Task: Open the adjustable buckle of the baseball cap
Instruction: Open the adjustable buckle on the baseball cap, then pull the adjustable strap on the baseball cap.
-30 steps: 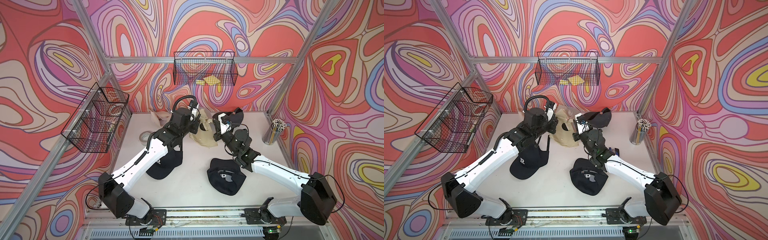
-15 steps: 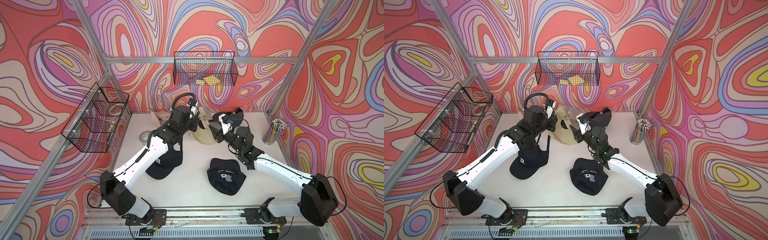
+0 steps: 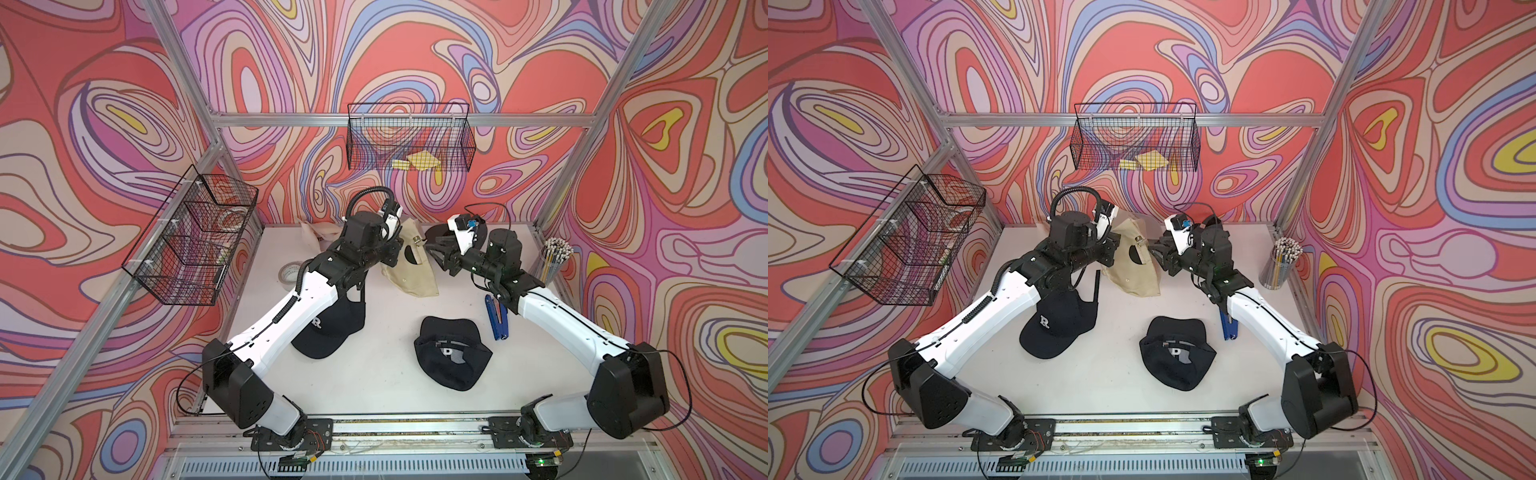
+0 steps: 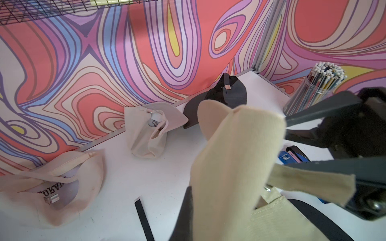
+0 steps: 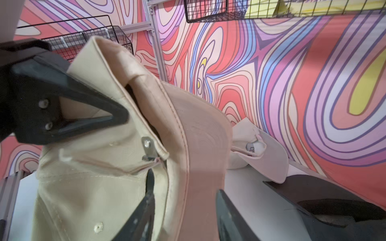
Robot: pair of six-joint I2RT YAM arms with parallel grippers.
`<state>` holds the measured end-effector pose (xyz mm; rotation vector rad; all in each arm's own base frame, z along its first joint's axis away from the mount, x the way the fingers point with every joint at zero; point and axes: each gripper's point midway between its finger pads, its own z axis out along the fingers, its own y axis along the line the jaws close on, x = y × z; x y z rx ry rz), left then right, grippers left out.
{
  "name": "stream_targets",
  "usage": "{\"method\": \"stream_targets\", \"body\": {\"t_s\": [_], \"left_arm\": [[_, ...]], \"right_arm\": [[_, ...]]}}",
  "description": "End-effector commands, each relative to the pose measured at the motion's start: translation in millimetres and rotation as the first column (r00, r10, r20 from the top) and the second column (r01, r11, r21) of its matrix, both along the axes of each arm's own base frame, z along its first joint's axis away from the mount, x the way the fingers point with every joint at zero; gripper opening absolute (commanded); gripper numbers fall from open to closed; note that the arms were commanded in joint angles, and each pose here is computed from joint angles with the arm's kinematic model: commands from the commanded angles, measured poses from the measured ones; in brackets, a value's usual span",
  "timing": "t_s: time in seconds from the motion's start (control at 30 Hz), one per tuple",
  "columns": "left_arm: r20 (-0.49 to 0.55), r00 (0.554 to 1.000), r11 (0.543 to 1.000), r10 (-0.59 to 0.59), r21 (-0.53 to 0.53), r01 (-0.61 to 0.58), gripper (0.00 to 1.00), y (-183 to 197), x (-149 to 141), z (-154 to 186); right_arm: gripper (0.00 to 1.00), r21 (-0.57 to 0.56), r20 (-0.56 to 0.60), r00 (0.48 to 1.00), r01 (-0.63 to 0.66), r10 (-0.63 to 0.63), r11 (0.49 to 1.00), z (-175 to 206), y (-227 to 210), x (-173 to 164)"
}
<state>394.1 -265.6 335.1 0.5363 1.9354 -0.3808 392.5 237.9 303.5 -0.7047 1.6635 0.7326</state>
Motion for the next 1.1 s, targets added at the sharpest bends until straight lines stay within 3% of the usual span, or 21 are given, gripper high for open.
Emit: {"method": "stream_targets", "body": {"t_s": [0.0, 0.3, 0.53, 0.9, 0.97, 1.07], "left_arm": [[0.007, 0.999, 0.998, -0.051, -0.025, 0.051, 0.00, -4.8, -3.3, 12.4], [-0.014, 0.995, 0.994, -0.095, -0.063, 0.094, 0.00, -7.5, -9.0, 12.8], [-0.029, 0.993, 0.991, -0.117, -0.069, 0.115, 0.00, -10.5, -11.3, 11.3], [-0.048, 0.993, 0.992, -0.110, -0.074, 0.106, 0.00, -11.1, -7.2, 8.9], [-0.061, 0.992, 0.992, -0.107, -0.075, 0.103, 0.08, -10.2, -5.4, 4.5], [-0.075, 0.991, 0.991, -0.112, -0.082, 0.106, 0.29, -8.3, -4.0, -1.2]], "right_arm": [[0.49, 0.016, -0.073, 0.989, -0.129, 0.130, 0.992, -4.9, 15.0, -13.6], [0.39, 0.028, -0.088, 0.978, -0.189, 0.190, 0.982, -7.7, 21.6, -18.2], [0.38, 0.028, -0.068, 0.979, -0.193, 0.195, 0.981, -5.5, 23.0, -15.0], [0.01, 0.028, -0.047, 0.972, -0.230, 0.231, 0.973, -2.8, 26.1, -19.2], [0.00, 0.026, -0.041, 0.971, -0.235, 0.236, 0.972, -1.7, 26.1, -20.1], [0.00, 0.015, -0.025, 0.970, -0.243, 0.244, 0.970, -0.8, 26.2, -20.5]]}}
